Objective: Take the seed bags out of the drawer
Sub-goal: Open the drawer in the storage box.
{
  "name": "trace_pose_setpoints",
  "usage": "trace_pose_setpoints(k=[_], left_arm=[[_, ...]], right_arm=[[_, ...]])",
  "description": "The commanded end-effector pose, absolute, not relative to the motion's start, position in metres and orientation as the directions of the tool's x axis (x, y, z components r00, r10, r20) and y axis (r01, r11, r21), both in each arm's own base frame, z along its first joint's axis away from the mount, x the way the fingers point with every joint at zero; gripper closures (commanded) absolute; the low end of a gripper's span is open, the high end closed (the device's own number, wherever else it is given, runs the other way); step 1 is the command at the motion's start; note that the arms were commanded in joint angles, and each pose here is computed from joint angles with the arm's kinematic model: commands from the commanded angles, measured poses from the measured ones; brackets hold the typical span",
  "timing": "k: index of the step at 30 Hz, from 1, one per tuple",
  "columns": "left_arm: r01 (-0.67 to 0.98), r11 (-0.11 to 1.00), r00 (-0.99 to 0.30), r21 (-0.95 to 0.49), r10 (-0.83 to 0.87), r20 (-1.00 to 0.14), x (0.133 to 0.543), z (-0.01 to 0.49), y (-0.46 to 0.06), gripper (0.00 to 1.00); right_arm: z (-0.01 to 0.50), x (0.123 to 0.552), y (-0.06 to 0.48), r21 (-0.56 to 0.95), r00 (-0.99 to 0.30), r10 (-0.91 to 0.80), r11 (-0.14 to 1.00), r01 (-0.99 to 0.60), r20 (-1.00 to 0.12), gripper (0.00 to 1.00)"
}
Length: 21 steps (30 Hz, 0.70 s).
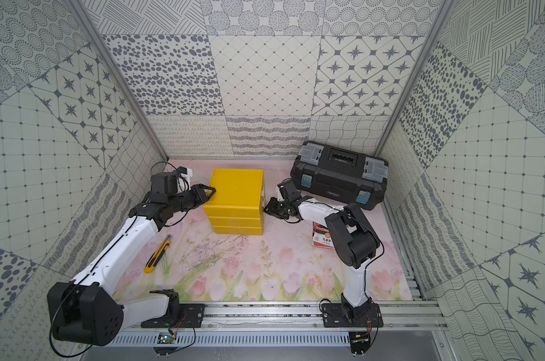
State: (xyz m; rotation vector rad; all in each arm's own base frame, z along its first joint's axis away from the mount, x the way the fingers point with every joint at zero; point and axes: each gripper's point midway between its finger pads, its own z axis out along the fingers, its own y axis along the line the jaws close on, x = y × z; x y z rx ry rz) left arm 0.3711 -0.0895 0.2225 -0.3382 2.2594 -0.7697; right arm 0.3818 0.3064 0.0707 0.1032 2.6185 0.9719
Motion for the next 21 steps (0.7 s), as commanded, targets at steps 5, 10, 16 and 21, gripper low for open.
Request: trace_pose_setpoints(k=[5, 10, 16, 21], left_arm=[[-0.238, 0.822, -0.876, -0.517, -0.412, -0.252, 0.305, 0.148, -0.082, 0.57], [-0.24, 0.82, -0.876, -0.52, -0.414, -0.248, 0.305, 0.147, -0.082, 0.57], [-0.239, 0.82, -0.875, -0.52, -0.413, -0.251, 0.306, 0.147, -0.082, 0.57], [-0.237, 0.82, -0.875, -0.521, -0.413, -0.252, 0.306, 0.148, -0.082, 0.57]], right_arm=[[0.073, 0.387, 0.295, 0.562, -0.92, 0.162, 0.824, -0.073, -0.356, 0.84], [0.081, 0.386, 0.286, 0.522, -0.911, 0.146, 0.849, -0.085, -0.386, 0.96], [0.097, 0.386, 0.268, 0.487, -0.898, 0.141, 0.869, -0.09, -0.417, 1.0], [0.106, 0.384, 0.244, 0.46, -0.89, 0.143, 0.884, -0.082, -0.433, 1.0]])
